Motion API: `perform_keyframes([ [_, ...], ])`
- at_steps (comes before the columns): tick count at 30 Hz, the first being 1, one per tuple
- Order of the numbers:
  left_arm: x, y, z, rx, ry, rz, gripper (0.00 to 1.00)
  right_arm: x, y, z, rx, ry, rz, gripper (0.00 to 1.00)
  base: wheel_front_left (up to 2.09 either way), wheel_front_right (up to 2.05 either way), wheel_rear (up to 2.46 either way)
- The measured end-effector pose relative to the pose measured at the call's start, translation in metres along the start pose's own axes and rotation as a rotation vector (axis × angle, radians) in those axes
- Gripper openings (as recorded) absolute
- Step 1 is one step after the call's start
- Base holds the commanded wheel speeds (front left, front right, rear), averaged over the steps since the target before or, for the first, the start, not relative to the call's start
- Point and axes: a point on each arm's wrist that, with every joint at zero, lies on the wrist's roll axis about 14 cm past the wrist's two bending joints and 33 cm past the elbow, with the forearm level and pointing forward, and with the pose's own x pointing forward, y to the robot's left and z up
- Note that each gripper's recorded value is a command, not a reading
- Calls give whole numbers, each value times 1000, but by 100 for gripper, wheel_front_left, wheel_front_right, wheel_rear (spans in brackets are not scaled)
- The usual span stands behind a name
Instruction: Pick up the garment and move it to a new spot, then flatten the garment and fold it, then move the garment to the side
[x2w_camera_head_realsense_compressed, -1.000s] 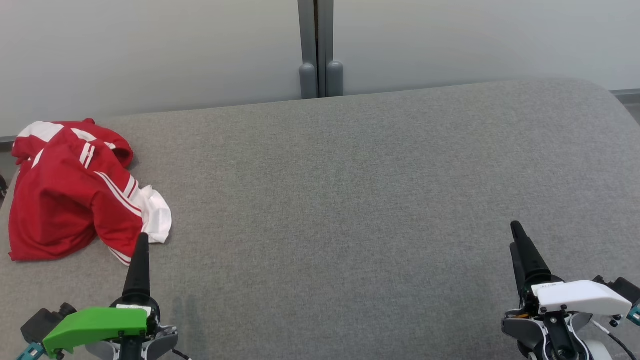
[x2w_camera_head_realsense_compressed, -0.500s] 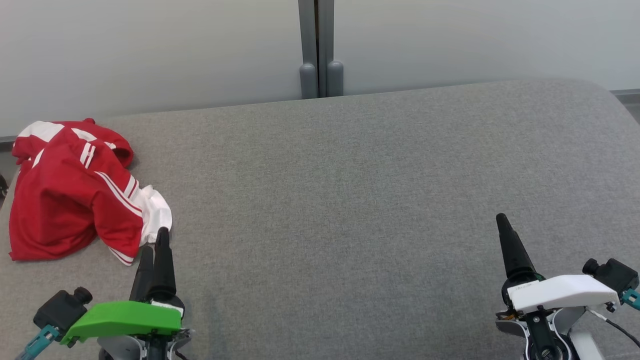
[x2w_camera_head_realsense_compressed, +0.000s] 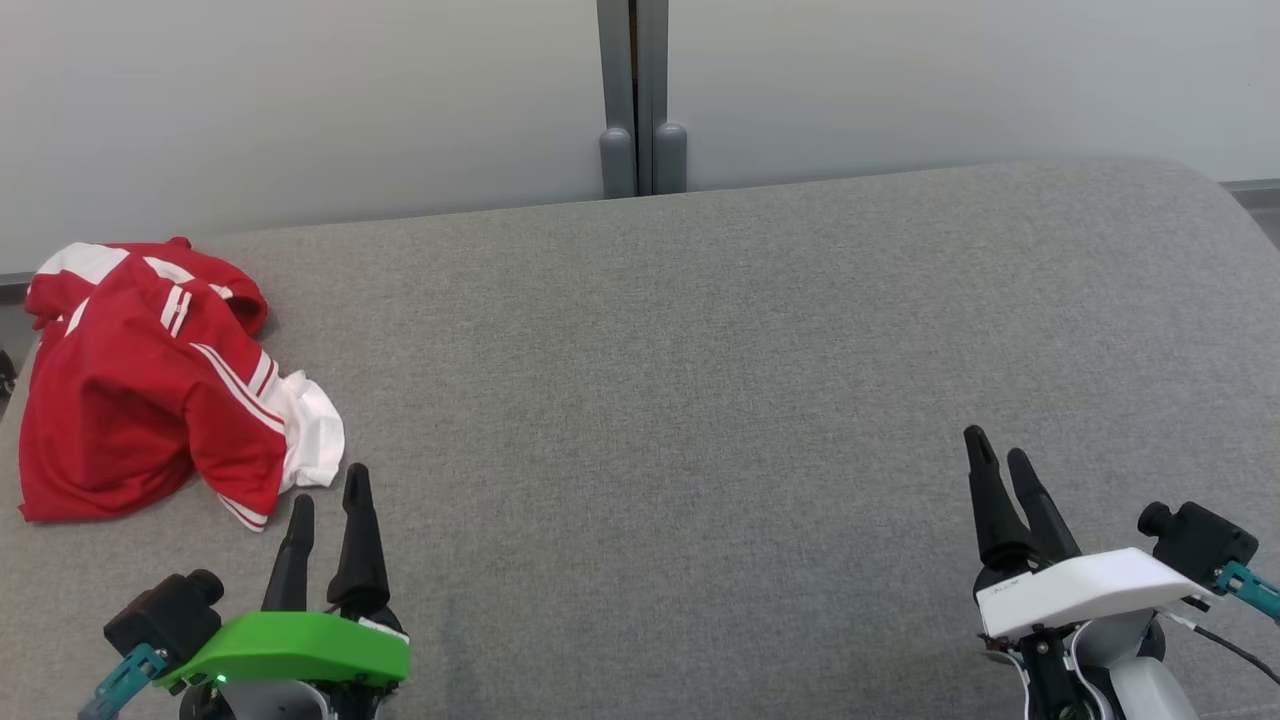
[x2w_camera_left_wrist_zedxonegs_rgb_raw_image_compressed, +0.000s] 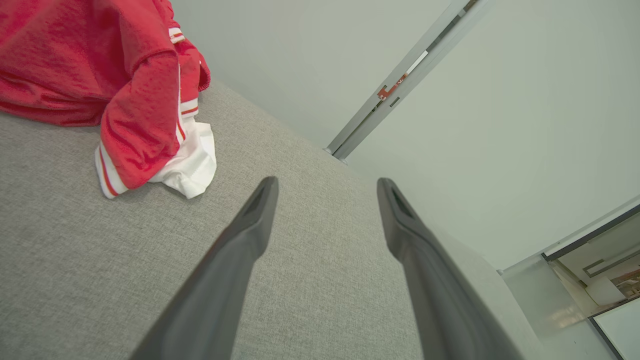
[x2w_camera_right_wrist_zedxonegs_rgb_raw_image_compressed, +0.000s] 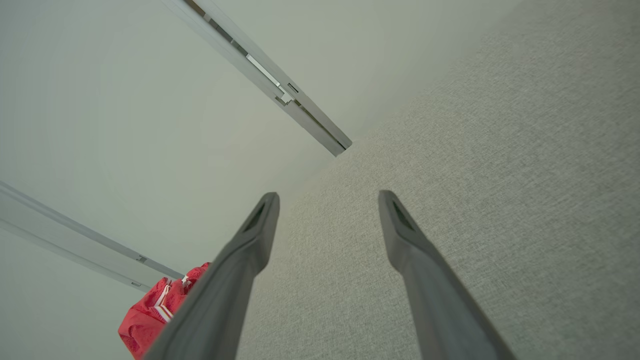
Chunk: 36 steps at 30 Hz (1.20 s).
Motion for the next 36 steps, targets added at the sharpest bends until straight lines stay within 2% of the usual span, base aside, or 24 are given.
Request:
perform_keyframes([
  [23,-5,-4,-6,246,-21,-8,100,-1,10,-11,-313,16,58,100,0,0,0],
  [36,-8,-3,-11,350,-24,-16,100,0,19,-14,-440,10,103,100,0,0,0],
])
